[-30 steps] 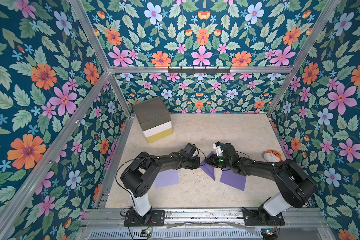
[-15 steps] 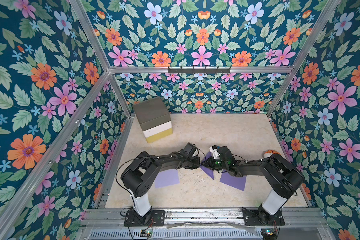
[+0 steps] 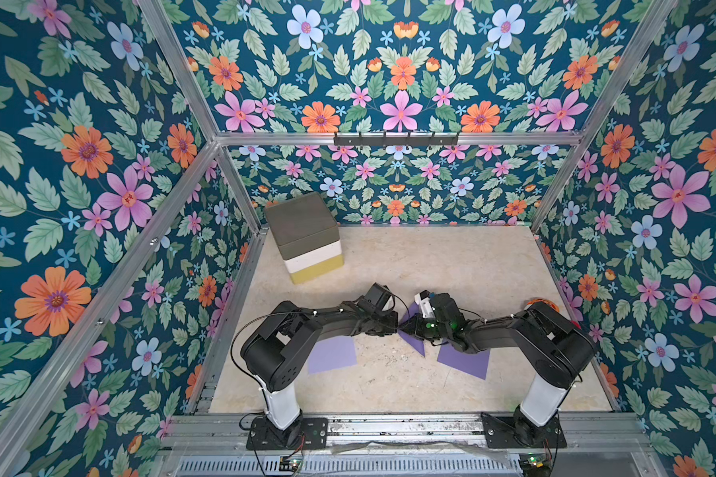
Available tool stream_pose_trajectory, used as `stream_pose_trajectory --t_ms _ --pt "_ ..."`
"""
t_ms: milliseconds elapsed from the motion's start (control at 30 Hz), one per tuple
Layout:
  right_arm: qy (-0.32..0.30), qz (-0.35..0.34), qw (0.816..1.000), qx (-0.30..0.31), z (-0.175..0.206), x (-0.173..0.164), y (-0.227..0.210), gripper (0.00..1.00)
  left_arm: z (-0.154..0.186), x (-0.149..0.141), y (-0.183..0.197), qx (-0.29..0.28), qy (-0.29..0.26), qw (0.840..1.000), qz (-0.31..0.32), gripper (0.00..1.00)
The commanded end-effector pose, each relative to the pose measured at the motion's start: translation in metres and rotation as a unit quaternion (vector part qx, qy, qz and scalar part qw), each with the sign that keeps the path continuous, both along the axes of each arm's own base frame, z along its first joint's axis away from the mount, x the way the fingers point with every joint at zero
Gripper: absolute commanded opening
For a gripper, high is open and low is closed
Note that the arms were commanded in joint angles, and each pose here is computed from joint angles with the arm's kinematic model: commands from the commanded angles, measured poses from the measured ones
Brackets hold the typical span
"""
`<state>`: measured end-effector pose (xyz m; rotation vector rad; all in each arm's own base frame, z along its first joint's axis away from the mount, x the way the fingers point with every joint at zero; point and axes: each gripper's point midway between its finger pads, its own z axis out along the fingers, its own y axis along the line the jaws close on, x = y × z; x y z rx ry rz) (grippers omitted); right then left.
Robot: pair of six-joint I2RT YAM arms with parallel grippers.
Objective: Fold the square paper diagonally
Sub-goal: Fold the paper at the center of the board.
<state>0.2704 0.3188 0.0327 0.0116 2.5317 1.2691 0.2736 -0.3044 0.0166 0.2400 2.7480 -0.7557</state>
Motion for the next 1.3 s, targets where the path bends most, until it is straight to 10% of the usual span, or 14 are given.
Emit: stream_pose_trajectory --t_ms 0,1267 --pt "-0.018 -0.003 1.000 0.001 0.002 0.006 0.002 0.00 -0.027 -0.020 0.028 0.069 0.046 0.996 0.010 0.00" --pt "-0.021 0.001 0.999 -0.041 -0.017 0.007 -0.005 0.00 -0.031 -0.022 0.030 0.078 0.051 0.996 0.006 0.00"
